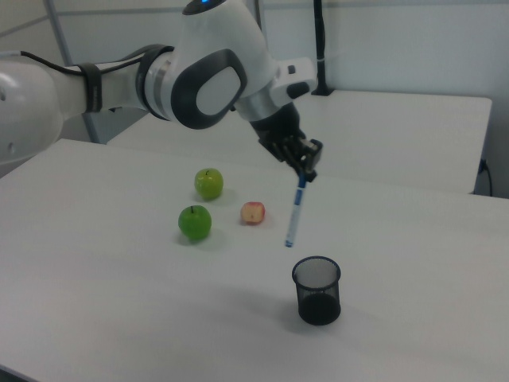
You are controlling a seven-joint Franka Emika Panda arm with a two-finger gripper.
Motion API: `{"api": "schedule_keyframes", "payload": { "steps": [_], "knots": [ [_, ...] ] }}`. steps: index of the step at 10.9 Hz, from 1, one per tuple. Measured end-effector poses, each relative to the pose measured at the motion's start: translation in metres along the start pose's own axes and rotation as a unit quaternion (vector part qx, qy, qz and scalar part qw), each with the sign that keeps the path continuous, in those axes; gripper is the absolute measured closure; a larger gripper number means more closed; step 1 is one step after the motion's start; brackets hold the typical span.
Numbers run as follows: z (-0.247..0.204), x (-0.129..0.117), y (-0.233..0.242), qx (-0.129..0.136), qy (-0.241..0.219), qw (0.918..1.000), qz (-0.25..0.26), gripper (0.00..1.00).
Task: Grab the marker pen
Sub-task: 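Lift the marker up out of the pen cup, then carry the marker away from the cup toward the green apples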
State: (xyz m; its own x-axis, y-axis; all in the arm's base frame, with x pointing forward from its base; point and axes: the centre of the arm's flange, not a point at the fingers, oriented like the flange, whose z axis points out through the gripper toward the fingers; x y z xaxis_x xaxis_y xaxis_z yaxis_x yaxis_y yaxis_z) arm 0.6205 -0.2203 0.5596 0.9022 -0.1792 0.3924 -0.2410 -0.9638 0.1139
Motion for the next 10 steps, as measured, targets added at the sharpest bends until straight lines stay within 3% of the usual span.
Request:
{"api": "schedule_keyframes", "payload": {
  "steps": [3,8,10],
  "knots": [
    [0.003,-0.010,-0.084,0.030,-0.068,0.9963,-0.043,0.83],
    [-0.013,-0.052,-0.219,0.055,-0.178,0.9763,-0.110,0.83],
    [-0.014,-0.073,-0.267,0.077,-0.214,0.9655,-0.126,0.83]
  ]
}}
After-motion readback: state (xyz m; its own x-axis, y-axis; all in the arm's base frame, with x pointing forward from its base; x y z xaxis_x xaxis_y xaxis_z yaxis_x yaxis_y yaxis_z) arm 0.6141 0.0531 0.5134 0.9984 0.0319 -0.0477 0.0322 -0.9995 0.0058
